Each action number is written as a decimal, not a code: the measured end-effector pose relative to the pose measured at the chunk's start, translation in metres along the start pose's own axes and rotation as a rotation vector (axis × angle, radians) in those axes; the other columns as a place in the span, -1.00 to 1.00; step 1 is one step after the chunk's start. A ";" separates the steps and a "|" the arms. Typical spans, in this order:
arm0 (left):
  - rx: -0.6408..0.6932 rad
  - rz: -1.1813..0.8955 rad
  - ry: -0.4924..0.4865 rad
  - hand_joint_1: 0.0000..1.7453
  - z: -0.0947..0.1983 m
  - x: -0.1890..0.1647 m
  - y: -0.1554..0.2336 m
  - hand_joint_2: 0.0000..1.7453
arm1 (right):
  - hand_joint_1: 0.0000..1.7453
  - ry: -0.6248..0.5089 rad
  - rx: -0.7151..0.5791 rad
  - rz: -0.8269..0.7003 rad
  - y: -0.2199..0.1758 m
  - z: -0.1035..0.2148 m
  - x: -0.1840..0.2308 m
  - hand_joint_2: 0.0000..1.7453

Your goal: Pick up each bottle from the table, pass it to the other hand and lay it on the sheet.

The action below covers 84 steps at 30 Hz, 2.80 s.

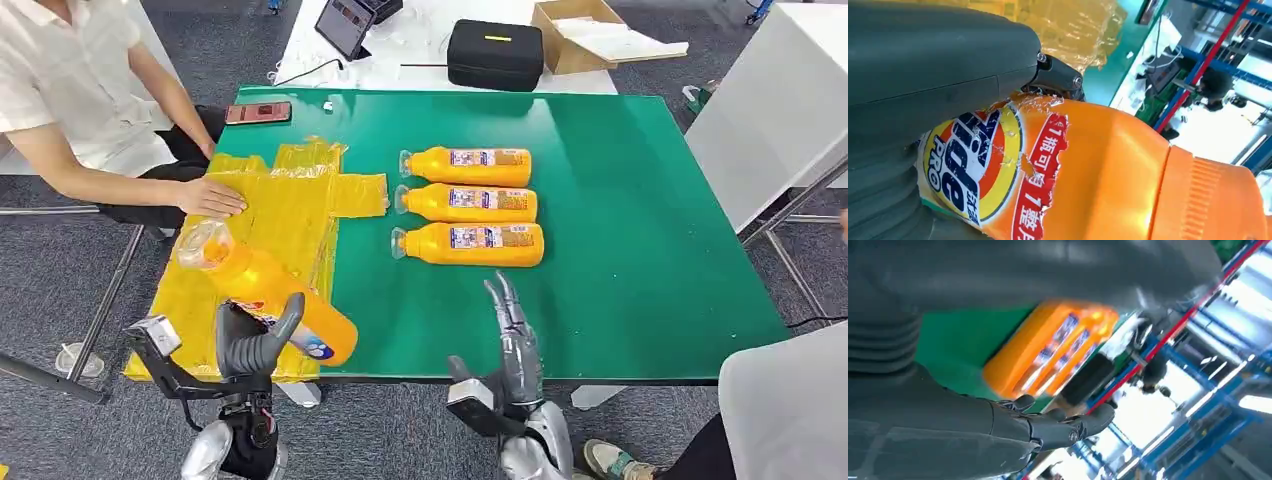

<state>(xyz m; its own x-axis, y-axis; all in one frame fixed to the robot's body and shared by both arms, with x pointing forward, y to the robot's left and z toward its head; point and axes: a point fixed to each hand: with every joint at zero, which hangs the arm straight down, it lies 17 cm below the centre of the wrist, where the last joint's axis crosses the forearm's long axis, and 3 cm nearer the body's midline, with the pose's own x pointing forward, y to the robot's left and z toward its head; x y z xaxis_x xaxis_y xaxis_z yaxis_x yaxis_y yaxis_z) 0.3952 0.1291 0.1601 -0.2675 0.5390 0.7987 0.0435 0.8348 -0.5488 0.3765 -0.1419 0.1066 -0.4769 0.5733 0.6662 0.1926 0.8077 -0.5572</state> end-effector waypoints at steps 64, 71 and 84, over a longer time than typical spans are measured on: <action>-0.819 -1.685 0.270 -0.84 -0.025 -0.169 0.099 1.00 | -1.00 -0.224 -0.298 0.015 -0.088 -0.054 0.087 -1.00; -0.825 -1.685 0.288 -1.00 -0.026 -0.170 0.102 1.00 | -1.00 -0.221 -0.290 0.012 -0.086 -0.053 0.085 -1.00; -0.915 -1.586 0.357 -1.00 -0.027 -0.172 0.100 1.00 | -1.00 -0.229 -0.274 0.001 -0.081 -0.056 0.085 -1.00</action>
<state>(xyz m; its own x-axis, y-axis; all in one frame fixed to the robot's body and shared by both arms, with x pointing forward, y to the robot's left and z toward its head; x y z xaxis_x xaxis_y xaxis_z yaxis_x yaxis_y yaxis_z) 0.4715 0.1231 -0.0255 -0.3874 -0.8096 0.4410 0.4580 0.2461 0.8542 0.3679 -0.1507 0.2360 -0.6504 0.5538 0.5199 0.4013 0.8316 -0.3839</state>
